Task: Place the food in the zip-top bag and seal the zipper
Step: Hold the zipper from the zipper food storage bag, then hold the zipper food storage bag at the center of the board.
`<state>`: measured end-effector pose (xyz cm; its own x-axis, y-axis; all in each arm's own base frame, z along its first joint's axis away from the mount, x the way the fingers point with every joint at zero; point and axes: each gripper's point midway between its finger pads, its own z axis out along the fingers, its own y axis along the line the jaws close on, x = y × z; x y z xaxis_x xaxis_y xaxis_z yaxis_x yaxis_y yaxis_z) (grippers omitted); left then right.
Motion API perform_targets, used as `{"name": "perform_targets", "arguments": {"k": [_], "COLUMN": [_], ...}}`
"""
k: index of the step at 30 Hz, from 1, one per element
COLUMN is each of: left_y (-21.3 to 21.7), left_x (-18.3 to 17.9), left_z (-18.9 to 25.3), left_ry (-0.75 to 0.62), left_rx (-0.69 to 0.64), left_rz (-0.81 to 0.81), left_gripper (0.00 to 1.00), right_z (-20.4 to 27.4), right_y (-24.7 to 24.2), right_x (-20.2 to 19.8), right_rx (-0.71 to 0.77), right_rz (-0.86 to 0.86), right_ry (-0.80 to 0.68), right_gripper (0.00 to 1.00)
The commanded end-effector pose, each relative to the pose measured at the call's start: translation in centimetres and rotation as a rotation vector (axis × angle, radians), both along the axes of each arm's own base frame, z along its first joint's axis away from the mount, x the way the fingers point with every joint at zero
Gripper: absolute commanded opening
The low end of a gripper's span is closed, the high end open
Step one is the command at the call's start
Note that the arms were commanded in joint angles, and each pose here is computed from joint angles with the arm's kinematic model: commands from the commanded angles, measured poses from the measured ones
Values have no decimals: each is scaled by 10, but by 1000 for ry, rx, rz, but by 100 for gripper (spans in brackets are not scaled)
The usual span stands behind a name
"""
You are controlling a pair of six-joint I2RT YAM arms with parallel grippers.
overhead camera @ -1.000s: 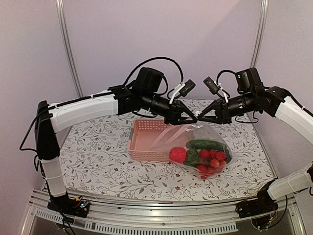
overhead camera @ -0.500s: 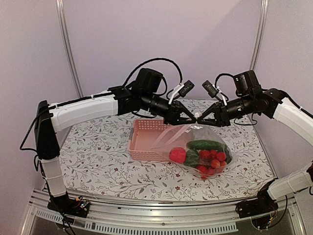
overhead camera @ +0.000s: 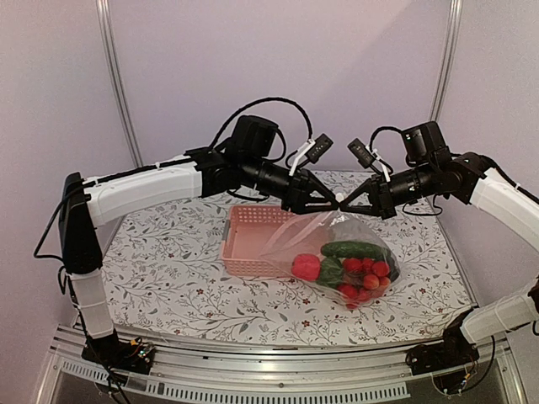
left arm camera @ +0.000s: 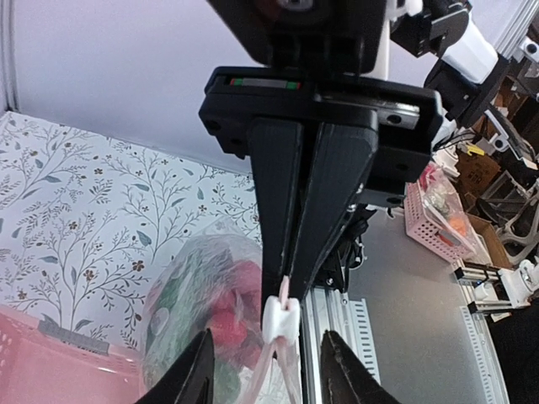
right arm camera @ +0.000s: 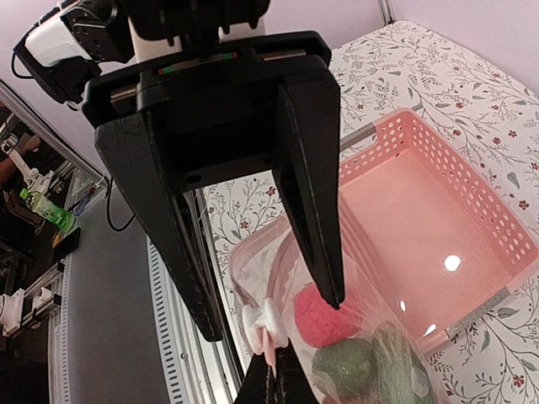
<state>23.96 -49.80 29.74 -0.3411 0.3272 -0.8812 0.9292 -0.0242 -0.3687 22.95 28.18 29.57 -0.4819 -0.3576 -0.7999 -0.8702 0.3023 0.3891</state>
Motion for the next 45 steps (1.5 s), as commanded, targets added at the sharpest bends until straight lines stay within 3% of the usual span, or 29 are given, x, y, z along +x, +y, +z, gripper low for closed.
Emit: {"name": "perform_targets", "arguments": {"k": [1,11,34,40,45], "left_y": [5,0,-6,-9,-9], "left_x": [1,5,9,11,12], "left_z": [25,24,8,6,7], "left_ry": [-11,27,82,91,93], "left_rx": [-63,-82,-63,-63,-62], "left_rz": [-9,-8,-7,-3,4], "left_gripper": [41,29,22,15,3], "right_z": [3,5,9,8,7], "right_y": [2,2,3,4,4], "right_x": [0,2,5,6,7], "right_rx": [-1,-2,3,4,-1], "right_rz": [3,0,-5,-2,-8], "right_ry": [-20,-26,-37,-31,-33], "right_gripper": [0,0,0,0,0]}}
